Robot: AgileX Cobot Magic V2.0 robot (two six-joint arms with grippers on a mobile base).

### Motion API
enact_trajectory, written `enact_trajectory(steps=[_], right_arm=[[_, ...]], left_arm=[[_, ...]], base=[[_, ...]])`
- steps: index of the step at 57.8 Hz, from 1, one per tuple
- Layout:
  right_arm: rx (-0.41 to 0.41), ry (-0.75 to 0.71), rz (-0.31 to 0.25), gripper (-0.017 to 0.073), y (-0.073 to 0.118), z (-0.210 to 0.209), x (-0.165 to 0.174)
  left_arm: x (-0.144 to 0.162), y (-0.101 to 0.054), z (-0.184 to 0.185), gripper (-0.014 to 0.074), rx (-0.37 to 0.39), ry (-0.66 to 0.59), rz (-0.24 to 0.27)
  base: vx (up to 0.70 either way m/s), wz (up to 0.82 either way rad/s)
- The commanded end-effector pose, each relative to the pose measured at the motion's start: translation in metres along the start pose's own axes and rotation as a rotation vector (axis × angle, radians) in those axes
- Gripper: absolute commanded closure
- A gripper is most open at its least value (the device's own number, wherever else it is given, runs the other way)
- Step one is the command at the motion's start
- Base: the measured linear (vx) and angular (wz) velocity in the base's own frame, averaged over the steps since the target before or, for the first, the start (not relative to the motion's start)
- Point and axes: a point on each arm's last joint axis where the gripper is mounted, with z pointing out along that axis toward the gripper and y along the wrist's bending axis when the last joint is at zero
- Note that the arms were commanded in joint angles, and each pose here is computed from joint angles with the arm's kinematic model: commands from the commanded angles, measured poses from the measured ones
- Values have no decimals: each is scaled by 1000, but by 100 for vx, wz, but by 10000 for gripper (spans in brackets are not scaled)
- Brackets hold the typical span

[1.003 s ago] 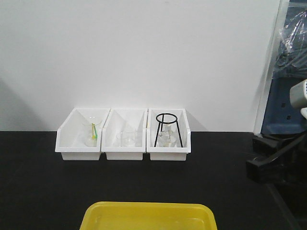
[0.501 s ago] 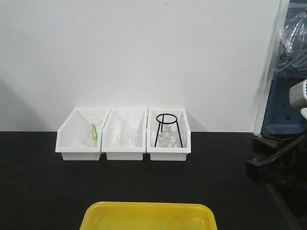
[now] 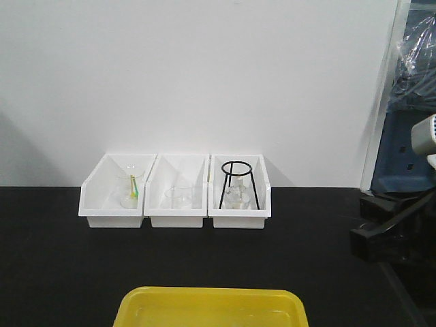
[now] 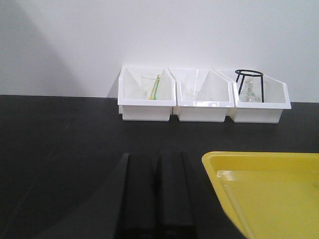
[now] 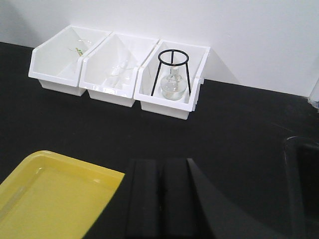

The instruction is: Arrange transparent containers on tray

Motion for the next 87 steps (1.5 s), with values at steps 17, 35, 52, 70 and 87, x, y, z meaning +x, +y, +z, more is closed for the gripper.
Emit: enact_trajectory(steps=[17, 35, 52, 70, 87], right_arm=[[-19, -107, -14, 552, -1, -10, -15], [62, -77, -70, 569, -21, -24, 0], [244, -230, -175, 572, -54, -59, 114], [310, -338, -99, 572, -46, -68, 226], [280, -342, 58, 572, -45, -61, 250]], left_arm=[[5, 0, 0, 559, 12, -48, -20], [5, 0, 0, 557, 12, -47, -20], [5, 0, 0, 556, 11, -45, -20], [5, 0, 0, 556, 11, -45, -20], [5, 0, 0, 556, 10, -41, -20]], base=[[0, 0], [0, 0], [0, 0], [0, 0], [0, 0]])
